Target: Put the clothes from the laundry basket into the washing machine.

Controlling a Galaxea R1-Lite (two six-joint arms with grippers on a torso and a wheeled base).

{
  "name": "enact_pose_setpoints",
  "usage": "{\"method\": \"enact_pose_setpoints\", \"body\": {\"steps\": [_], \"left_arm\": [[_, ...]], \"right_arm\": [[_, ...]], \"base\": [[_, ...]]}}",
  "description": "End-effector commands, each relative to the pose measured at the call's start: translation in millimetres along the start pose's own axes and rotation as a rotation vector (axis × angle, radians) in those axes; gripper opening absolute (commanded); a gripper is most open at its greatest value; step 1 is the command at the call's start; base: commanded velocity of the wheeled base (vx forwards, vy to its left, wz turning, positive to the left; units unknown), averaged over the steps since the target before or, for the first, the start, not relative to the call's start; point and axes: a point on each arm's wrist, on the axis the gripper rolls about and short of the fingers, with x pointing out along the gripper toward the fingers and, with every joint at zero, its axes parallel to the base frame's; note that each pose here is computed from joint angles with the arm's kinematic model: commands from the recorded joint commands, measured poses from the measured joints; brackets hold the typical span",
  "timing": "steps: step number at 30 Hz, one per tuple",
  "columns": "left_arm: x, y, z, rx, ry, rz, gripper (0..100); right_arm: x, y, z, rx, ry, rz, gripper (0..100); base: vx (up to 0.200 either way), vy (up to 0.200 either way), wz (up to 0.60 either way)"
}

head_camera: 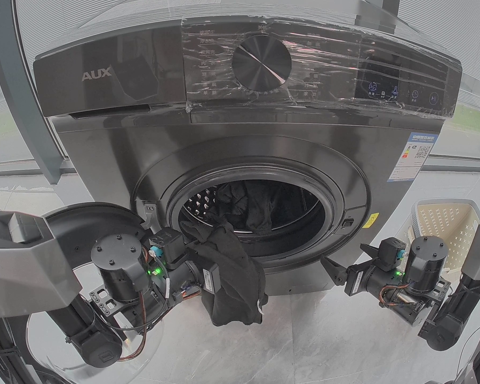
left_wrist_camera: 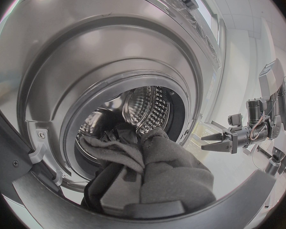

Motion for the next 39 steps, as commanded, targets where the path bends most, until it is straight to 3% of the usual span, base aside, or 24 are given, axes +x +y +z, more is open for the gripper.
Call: {"method": "enact_pose_setpoints", "body": {"steps": [1, 4, 5, 7, 10, 14, 17, 20, 27, 29, 32, 39], "left_arm": [[1, -5.8, 0.3, -0.002, -0.01, -0.019, 0], [4, -13.9, 3.8, -0.004, -0.03, -0.045, 0], [10, -22.2, 7.3, -0.013, -0.054, -0.069, 0], [23, -24.5, -2.8, -0.01, -0.042, -0.07, 0], [43, -23.9, -21.4, 0.011, -0.018, -0.047, 0], [55, -22.0, -37.9, -0.007, 0.012, -0.047, 0], [68, -19.5, -40.1, -0.03, -0.009, -0.058, 0], [93, -9.0, -36.7, -0.046, -0.08, -0.04, 0], [135, -9.5, -29.8, -0.071, -0.201, -0.037, 0], [144, -5.8, -32.4, -0.087, -0.192, -0.023, 0], [151, 4.4, -37.5, -0.082, -0.136, 0.003, 0], [175, 13.1, -46.7, -0.074, -0.038, 0.024, 0]], "right_arm": [[-1, 2.8, 1, -0.001, -0.004, 0.011, 100], [-4, 11.0, 2, -0.005, -0.012, 0.041, 100], [-6, 17.5, 3, -0.009, -0.016, 0.068, 100], [-9, 23.0, 1, -0.014, -0.007, 0.088, 100], [-13, 28.1, 1, -0.017, -0.009, 0.11, 100], [-17, 31.3, 3, -0.017, -0.014, 0.126, 100], [-19, 30.9, 3, -0.018, -0.014, 0.127, 100], [-21, 31.6, 4, -0.017, -0.02, 0.131, 100], [-20, 31.9, 4, -0.018, -0.017, 0.132, 100], [-20, 31.9, 3, -0.019, -0.015, 0.132, 100], [-19, 32.1, 3, -0.019, -0.014, 0.132, 100], [-19, 31.7, 3, -0.019, -0.014, 0.13, 100]], "base": [[0.0, 0.0, 0.0], [0.0, 0.0, 0.0], [0.0, 0.0, 0.0], [0.0, 0.0, 0.0], [0.0, 0.0, 0.0], [0.0, 0.0, 0.0], [0.0, 0.0, 0.0], [0.0, 0.0, 0.0], [0.0, 0.0, 0.0], [0.0, 0.0, 0.0], [0.0, 0.0, 0.0], [0.0, 0.0, 0.0]]}}
